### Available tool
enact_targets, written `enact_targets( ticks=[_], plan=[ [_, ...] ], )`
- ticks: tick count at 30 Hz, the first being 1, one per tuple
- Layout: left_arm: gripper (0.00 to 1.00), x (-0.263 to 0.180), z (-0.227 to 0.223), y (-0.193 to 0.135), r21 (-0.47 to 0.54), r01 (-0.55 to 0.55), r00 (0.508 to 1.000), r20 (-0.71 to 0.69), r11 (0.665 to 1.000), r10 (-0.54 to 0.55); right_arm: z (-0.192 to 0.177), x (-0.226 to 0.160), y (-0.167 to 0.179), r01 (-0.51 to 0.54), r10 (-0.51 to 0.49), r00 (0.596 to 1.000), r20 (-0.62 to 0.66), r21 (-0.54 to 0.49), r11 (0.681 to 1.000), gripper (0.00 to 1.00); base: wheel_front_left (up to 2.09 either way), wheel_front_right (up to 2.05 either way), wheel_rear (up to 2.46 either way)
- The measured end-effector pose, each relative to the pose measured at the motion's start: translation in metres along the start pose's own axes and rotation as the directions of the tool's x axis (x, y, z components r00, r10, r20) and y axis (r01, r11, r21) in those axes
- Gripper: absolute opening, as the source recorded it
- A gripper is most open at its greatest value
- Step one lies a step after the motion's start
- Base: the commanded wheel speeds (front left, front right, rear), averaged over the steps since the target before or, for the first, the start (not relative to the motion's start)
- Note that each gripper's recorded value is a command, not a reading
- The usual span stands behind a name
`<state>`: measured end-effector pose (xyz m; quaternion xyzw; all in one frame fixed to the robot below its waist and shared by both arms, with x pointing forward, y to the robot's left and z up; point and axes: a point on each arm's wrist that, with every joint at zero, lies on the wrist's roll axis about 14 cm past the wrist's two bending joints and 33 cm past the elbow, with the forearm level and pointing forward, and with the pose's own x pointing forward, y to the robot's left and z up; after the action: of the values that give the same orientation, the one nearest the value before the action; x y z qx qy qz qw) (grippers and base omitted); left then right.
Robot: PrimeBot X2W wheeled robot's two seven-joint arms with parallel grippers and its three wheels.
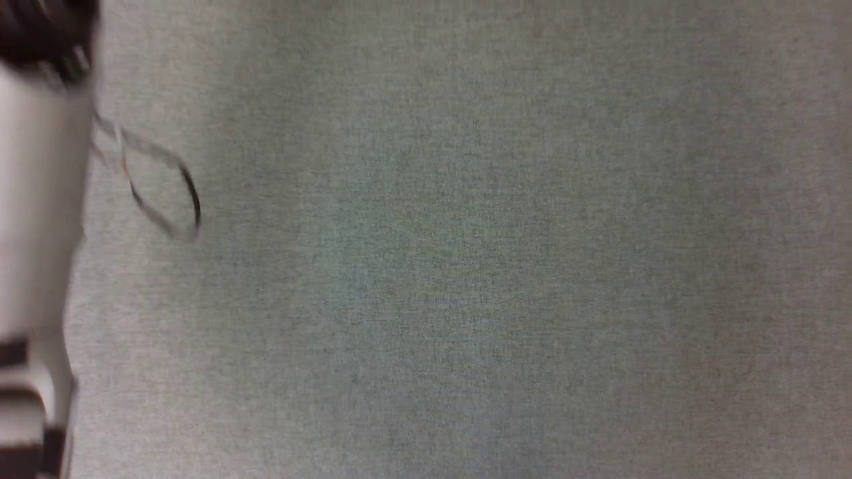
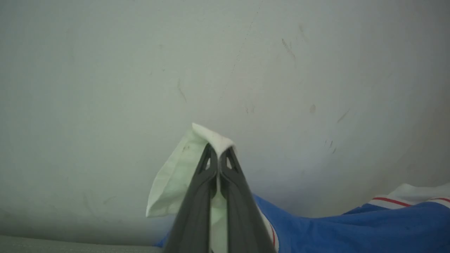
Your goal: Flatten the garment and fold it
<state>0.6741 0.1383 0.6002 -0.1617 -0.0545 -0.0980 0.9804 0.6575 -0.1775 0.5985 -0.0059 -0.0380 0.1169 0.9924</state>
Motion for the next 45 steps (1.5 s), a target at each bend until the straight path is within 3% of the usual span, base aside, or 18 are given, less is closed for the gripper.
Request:
enact_targets(
  ticks=[8,13,23,32,45],
  plan=[
    [0.00,-0.087,-0.017,0.000,-0.080,-0.024,0.997,-0.074,0.996,0.018,-0.021,-0.088,0.003,0.033,-0.026,0.998,-0.056,0.133,0.991,0.00,0.00,0.00,0.00],
    [0.00,-0.152,-0.030,-0.003,-0.065,-0.045,0.987,-0.157,0.997,0.034,-0.027,-0.144,0.005,0.107,-0.090,0.992,-0.086,0.225,0.968,0.00,0.00,0.00,0.00],
    [0.00,-0.281,-0.082,-0.009,-0.189,-0.249,0.909,-0.385,0.950,0.161,-0.045,-0.240,0.008,0.255,-0.203,0.960,-0.192,0.309,0.916,0.00,0.00,0.00,0.00],
    [0.00,-0.363,-0.086,-0.006,-0.225,-0.341,0.844,-0.500,0.913,0.192,-0.067,-0.324,0.010,0.354,-0.242,0.912,-0.330,0.342,0.870,0.00,0.00,0.00,0.00],
    [0.00,-0.420,-0.080,-0.012,-0.275,-0.361,0.823,-0.544,0.891,0.166,-0.104,-0.404,0.015,0.461,-0.247,0.838,-0.488,0.388,0.798,0.00,0.00,0.00,0.00]
  ],
)
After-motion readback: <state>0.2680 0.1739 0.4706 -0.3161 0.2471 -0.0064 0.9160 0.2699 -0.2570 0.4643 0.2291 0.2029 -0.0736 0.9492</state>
